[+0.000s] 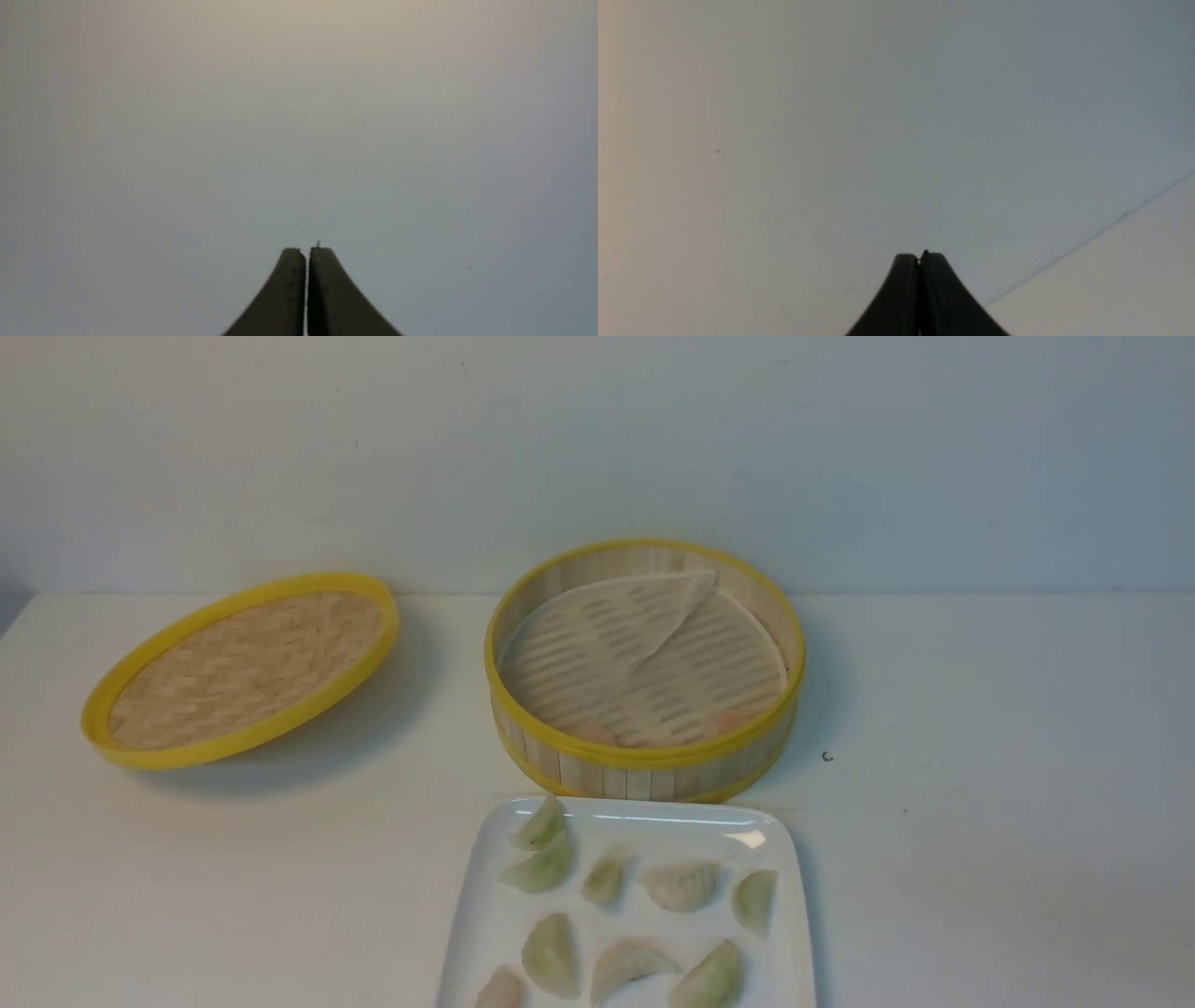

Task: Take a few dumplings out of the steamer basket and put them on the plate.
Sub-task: Use the left arm to grab a dumpling from the steamer

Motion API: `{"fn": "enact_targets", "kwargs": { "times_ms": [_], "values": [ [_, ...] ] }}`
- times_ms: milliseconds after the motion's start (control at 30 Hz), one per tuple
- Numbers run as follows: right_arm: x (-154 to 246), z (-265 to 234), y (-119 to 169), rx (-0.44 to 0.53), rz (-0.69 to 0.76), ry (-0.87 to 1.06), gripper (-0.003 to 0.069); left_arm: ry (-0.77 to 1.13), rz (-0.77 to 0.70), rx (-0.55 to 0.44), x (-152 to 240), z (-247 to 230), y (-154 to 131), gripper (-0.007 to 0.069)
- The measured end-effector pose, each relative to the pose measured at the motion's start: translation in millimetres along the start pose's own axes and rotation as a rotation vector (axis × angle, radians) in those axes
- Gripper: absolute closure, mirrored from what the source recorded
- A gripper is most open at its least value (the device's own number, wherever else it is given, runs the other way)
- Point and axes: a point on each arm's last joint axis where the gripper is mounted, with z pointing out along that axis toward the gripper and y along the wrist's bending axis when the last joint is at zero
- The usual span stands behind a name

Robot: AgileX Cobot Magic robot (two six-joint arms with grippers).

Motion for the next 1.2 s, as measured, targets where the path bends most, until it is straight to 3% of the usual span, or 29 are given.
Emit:
{"fn": "enact_targets", "kwargs": {
  "times_ms": [133,267,433,500,667,867,1033,1200],
  "values": [
    [-3,0,1,-0.01,0.003,-0.033,0.0673,0.22,0.085,-0.075,-21,29,-12,0.0631],
    [-3,0,5,-0.002,0.002,0.039,0.0673,0.639,0.183,-0.188,-20,72,-14,0.0631],
    [-24,-3,36,-0.029,-0.062,0.228,0.0673,1.071,0.242,-0.167,10,106,-12,0.0631],
    [-42,-1,57,-0.02,-0.117,0.377,0.0673,1.271,0.217,-0.092,39,126,-12,0.0631],
    [-69,18,90,0.002,-0.281,0.665,0.0673,1.494,0.242,0.152,95,155,-20,0.0631],
    [-76,44,103,-0.014,-0.445,0.896,0.0673,1.57,0.314,0.329,135,186,-52,0.0631],
    [-71,48,104,-0.03,-0.43,0.962,0.0673,1.601,0.4,0.452,158,228,-86,0.0631],
    [-70,47,106,-0.046,-0.403,0.978,0.0673,1.574,0.493,0.497,193,272,-104,0.0631]
  ]
}}
